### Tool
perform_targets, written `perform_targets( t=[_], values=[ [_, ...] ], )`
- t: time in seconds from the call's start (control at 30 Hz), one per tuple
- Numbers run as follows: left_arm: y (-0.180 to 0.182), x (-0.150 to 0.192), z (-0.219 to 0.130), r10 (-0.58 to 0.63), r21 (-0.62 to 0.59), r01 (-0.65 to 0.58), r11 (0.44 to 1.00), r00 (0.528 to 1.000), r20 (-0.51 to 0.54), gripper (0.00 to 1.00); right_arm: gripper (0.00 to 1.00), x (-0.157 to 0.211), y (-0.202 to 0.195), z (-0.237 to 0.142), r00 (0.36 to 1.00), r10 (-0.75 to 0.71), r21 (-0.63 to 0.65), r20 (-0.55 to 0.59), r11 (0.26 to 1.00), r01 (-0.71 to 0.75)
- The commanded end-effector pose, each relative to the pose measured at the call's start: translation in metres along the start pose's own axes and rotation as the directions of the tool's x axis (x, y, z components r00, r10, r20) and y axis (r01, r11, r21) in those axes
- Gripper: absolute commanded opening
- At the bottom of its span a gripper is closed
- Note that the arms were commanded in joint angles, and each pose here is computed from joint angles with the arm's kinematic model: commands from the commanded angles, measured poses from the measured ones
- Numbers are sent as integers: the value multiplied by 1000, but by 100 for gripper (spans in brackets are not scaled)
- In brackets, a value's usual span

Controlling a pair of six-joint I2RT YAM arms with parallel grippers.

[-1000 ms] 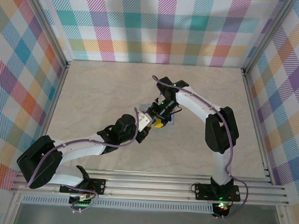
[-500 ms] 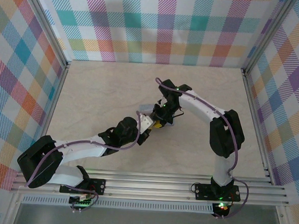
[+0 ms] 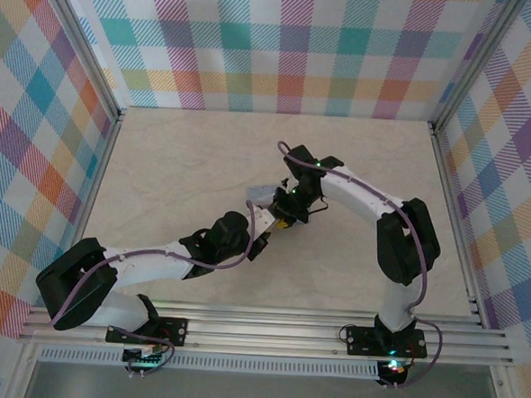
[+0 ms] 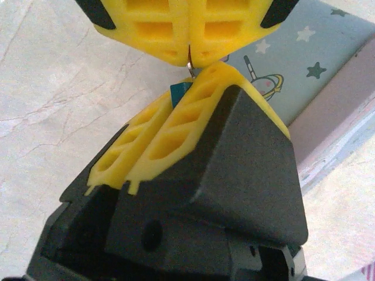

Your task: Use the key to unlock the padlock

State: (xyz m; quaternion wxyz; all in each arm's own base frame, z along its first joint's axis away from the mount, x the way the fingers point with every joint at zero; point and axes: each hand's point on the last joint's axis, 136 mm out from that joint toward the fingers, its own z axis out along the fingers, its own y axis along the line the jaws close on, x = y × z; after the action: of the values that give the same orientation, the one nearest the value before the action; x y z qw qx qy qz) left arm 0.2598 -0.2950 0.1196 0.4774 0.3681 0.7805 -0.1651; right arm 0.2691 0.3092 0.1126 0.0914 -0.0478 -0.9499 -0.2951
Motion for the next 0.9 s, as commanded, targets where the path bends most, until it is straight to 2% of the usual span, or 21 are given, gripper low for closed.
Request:
perform_targets(
  t=[0.0,0.3,0.6,0.77,0.87],
  values=[
    [-8,14,1,-73,17,74,997,997,-35,11,0,-1,-10,5,997,-52,-5,54,999,52],
    [-4,23,-10,-195,-1,196,981,979,-51,27,0,-19,-45,23,968,-203,64,147,979,196],
    [7,25,-30,-289,-32,288,957,956,-47,29,0,-39,-72,32,893,-396,211,213,911,354],
    [8,28,-36,-294,-38,292,956,953,-68,29,0,-44,-81,48,879,-444,231,174,886,402],
    [9,29,-40,-302,-42,300,953,951,-72,29,6,-46,-85,54,880,-445,234,165,885,403]
  ],
)
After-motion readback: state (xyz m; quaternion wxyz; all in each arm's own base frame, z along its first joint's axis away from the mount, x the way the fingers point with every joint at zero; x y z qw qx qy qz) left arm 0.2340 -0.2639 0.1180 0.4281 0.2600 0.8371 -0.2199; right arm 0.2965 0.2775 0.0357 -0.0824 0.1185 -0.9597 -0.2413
